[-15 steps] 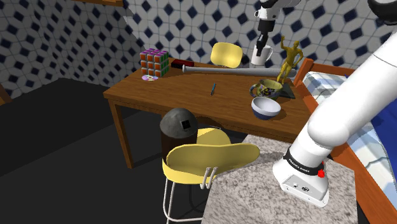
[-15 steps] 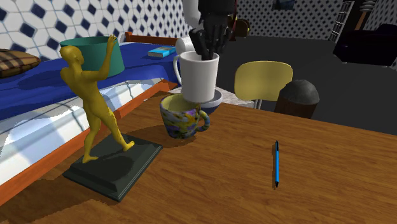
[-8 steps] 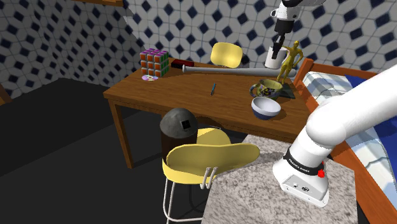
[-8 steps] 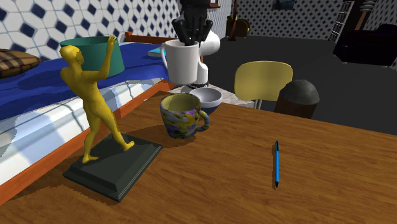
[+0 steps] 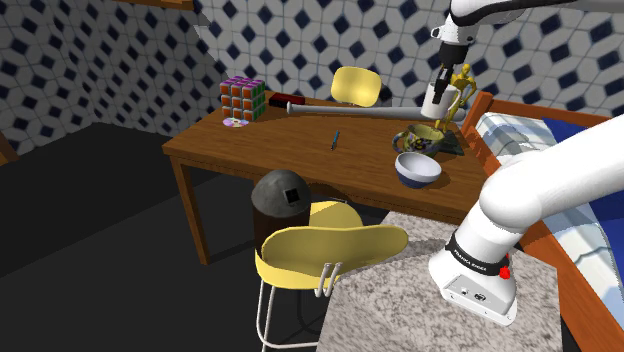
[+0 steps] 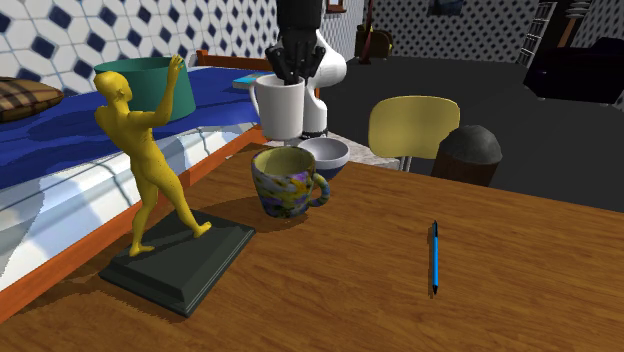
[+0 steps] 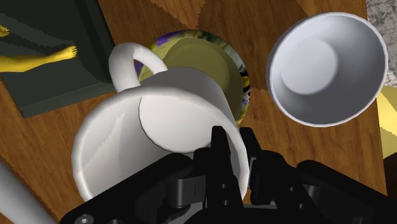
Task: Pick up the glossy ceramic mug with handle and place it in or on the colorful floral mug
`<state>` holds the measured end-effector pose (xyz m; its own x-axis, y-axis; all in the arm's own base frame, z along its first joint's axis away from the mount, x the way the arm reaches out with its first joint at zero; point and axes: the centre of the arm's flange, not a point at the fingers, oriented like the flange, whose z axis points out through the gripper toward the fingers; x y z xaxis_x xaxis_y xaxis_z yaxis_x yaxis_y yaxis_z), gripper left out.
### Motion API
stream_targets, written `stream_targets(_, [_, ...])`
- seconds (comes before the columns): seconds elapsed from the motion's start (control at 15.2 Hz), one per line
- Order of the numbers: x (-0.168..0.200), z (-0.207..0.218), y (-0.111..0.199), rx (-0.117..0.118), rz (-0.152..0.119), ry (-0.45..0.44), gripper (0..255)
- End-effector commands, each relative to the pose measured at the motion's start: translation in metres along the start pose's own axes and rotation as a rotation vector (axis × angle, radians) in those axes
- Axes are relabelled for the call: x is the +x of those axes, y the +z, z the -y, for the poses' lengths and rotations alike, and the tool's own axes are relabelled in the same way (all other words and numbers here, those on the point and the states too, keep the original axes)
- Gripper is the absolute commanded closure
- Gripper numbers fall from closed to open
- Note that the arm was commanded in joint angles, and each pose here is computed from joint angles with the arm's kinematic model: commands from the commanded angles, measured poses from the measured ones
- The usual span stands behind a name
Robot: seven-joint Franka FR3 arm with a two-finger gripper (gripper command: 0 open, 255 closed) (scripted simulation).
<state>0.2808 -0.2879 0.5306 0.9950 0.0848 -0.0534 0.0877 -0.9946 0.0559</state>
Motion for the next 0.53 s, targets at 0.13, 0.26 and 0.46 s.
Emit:
stream_targets(0.13, [-0.001, 0.002, 0.021, 0.0, -0.001, 0.0, 255])
stream_targets(0.26, [0.0, 0.002, 0.032, 0.0, -0.001, 0.0, 255])
stream_targets(0.46, [0.0, 0.003, 0.048, 0.0, -0.001, 0.0, 255])
